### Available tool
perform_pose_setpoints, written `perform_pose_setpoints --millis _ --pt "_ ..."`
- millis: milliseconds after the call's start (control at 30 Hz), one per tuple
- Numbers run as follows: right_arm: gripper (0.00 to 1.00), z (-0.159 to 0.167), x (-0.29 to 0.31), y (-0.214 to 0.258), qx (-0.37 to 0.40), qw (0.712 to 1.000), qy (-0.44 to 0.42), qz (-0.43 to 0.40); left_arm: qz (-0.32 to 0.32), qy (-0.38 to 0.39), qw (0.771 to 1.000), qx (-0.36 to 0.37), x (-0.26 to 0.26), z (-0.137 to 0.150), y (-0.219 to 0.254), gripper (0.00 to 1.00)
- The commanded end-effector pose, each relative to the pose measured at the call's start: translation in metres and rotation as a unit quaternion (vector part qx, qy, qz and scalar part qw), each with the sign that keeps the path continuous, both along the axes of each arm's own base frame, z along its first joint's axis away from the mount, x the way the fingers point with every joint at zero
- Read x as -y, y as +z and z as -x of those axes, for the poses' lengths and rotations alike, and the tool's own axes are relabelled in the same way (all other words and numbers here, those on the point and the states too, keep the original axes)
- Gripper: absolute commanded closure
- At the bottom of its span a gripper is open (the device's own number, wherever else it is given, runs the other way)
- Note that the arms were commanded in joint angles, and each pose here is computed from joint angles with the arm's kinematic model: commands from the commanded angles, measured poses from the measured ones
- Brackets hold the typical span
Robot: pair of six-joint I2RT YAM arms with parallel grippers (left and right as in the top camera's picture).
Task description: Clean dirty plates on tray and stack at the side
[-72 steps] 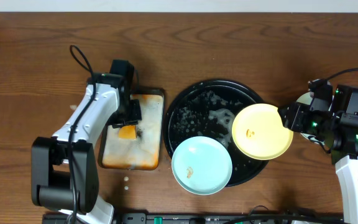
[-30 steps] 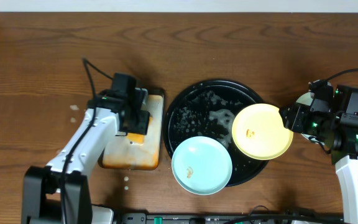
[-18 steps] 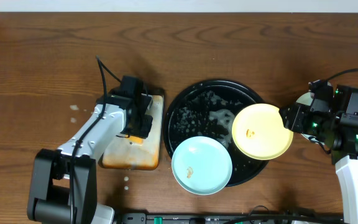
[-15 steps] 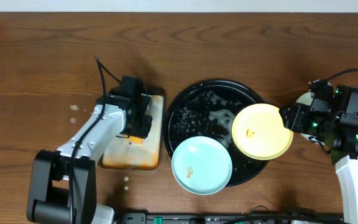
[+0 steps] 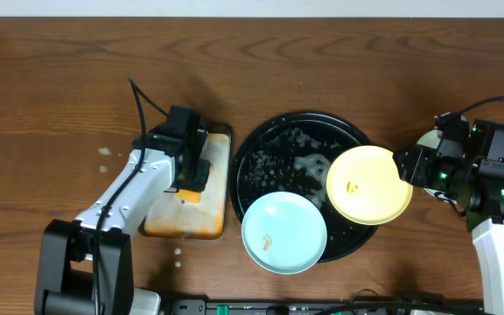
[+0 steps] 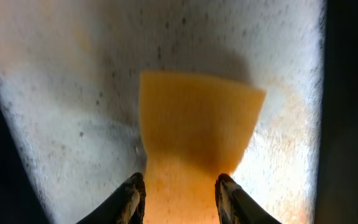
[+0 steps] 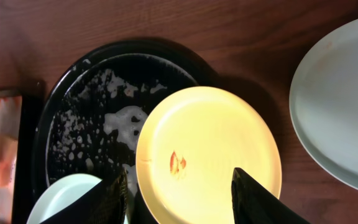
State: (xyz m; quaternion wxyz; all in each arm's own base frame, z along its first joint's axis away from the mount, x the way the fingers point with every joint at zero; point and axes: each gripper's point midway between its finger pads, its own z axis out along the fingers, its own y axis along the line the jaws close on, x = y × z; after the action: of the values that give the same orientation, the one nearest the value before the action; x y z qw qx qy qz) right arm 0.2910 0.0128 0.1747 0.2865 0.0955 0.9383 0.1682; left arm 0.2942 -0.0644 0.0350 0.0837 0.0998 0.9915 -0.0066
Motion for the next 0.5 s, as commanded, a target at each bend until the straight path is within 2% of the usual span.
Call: perform_pose_setpoints --millis 0,200,300,367,467 --pt "0.49 -0.001 -0.001 0.004 0.008 1.000 0.008 0.008 -0.006 0.005 1.000 -0.008 -0.002 0.005 -0.012 0.61" --pt "0.49 -0.001 -0.001 0.004 0.008 1.000 0.008 0.008 0.023 0.000 0.999 -0.034 0.007 0.015 -0.031 0.62" --pt "0.49 -0.002 -0.001 0.005 0.009 1.000 0.008 0.008 0.025 0.000 0.999 -0.025 0.008 0.011 -0.031 0.71" --pt "0.49 -0.002 -0.001 0.005 0.009 1.000 0.008 0.008 0.027 -0.001 0.999 -0.020 0.009 0.008 -0.031 0.92" --pt "0.49 -0.002 -0.001 0.005 0.009 1.000 0.008 0.008 0.027 -0.001 0.999 -0.017 0.009 0.007 -0.030 0.93"
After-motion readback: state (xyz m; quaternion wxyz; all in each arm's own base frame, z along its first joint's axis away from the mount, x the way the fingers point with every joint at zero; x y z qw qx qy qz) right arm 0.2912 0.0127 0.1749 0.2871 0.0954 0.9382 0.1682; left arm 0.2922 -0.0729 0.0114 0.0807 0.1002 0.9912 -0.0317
